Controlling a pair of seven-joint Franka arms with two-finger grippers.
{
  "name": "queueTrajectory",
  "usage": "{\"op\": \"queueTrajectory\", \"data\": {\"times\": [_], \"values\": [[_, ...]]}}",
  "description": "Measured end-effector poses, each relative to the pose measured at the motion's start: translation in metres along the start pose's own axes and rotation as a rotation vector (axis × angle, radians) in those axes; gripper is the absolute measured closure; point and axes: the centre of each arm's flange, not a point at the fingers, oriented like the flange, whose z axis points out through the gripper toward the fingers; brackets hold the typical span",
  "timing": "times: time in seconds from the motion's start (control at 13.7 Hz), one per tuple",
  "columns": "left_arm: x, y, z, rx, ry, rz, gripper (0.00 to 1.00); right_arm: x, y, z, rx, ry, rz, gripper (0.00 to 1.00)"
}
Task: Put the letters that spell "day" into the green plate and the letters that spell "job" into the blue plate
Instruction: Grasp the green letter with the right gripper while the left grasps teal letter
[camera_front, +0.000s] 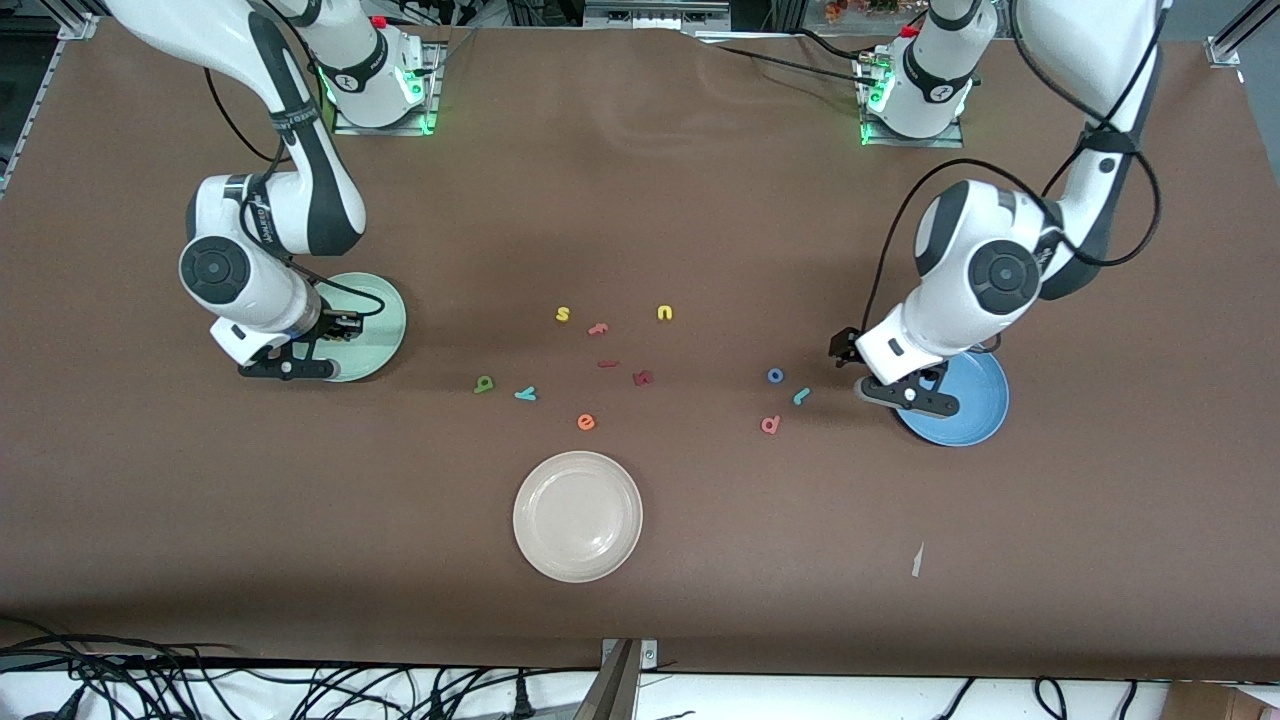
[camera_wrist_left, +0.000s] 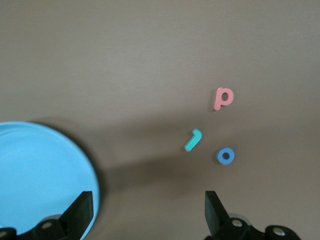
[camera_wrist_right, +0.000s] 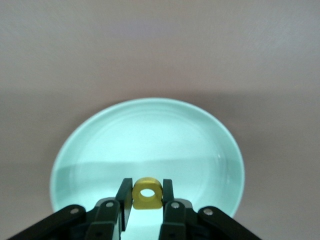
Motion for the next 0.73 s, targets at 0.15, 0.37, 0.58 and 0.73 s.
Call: {"op": "queueTrajectory", "data": {"times": [0.15, 0.37, 0.58, 0.73], "values": [[0.002, 0.014, 0.023, -0.002, 0.024, 0.009, 0.03, -0.006, -0.006, 0.008, 0.000, 0.007, -0.010, 0.54], [0.005, 0.030, 0.050, -0.006, 0.060, 0.032, 0.06, 0.004, -0.027, -0.016, 0.014, 0.032, -0.021, 0.25], [0.007, 0.042, 0.068, -0.010, 0.091, 0.051, 0.10, 0.016, -0.067, -0.040, 0.035, 0.074, 0.091, 0.00], [0.007, 0.050, 0.080, -0.012, 0.106, 0.063, 0.11, 0.032, -0.095, -0.044, 0.047, 0.094, 0.212, 0.00]]}}
